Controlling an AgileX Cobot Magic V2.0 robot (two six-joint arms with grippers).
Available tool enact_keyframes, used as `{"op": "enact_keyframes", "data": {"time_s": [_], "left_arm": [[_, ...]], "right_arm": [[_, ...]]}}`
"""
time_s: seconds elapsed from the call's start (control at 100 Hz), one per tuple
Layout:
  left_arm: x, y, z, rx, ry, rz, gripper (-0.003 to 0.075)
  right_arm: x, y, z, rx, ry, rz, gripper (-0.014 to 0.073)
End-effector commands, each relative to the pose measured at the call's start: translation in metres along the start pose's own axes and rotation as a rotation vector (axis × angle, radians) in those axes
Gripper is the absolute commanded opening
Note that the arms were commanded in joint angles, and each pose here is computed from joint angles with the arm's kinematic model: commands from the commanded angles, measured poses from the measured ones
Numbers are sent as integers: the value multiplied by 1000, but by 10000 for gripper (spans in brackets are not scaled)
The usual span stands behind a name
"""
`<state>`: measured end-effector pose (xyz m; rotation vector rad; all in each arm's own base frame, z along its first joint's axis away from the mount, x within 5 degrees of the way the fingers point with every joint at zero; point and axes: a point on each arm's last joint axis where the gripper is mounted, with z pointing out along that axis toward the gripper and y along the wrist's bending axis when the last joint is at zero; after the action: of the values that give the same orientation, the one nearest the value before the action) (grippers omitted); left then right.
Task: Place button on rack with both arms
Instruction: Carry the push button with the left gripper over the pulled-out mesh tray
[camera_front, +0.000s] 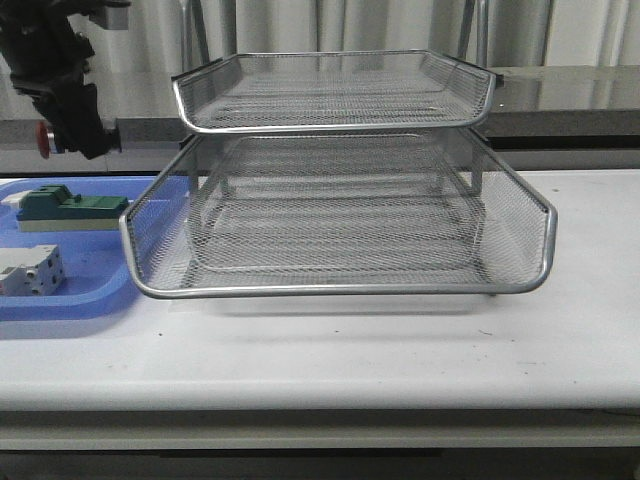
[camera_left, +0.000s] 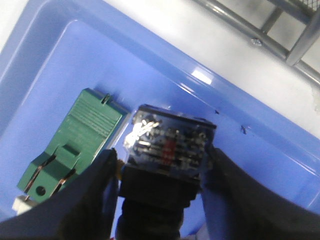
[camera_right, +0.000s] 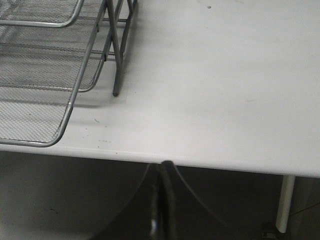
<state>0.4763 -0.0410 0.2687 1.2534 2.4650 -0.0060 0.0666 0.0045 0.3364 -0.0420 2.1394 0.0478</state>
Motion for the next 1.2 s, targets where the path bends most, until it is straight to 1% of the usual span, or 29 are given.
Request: {"op": "enact_keyframes", "data": {"time_s": [0.0,0.14,0.31,0.45,0.61,0.74,0.87,1.08,1.19], "left_arm": [[-9,-9,-61,-60,-74,-6,113],[-6,-19,-88,-84,-96,-3,113],[5,-38,-116,-89,-102,-19,113],[14,-61,-139,-87,-118,-16,113],[13,-95,-162,-82,-146,41,113],[2,-127,-174,-61,-180,101,113],[-15,-156,-173,-15,-202,160,113],[-47,-210,-163,77,-221,326,113],[-61,-234,-149,129,-206,397,113]], "right_arm": [[-13,-1,-6,13,-87,-5,-70],[-13,-1,-6,13,-87,-5,-70],[-13,-1,-6,13,-87,-5,-70],[-13,-1,-6,13,-87,-5,-70],[-13,-1,-6,13,-87,-5,-70],[-13,-1,-6,13,-87,-5,-70],[-13,-1,-6,13,-87,-5,-70],[-13,-1,-6,13,-87,-5,-70],[-13,-1,-6,13,-87,-5,-70]]}}
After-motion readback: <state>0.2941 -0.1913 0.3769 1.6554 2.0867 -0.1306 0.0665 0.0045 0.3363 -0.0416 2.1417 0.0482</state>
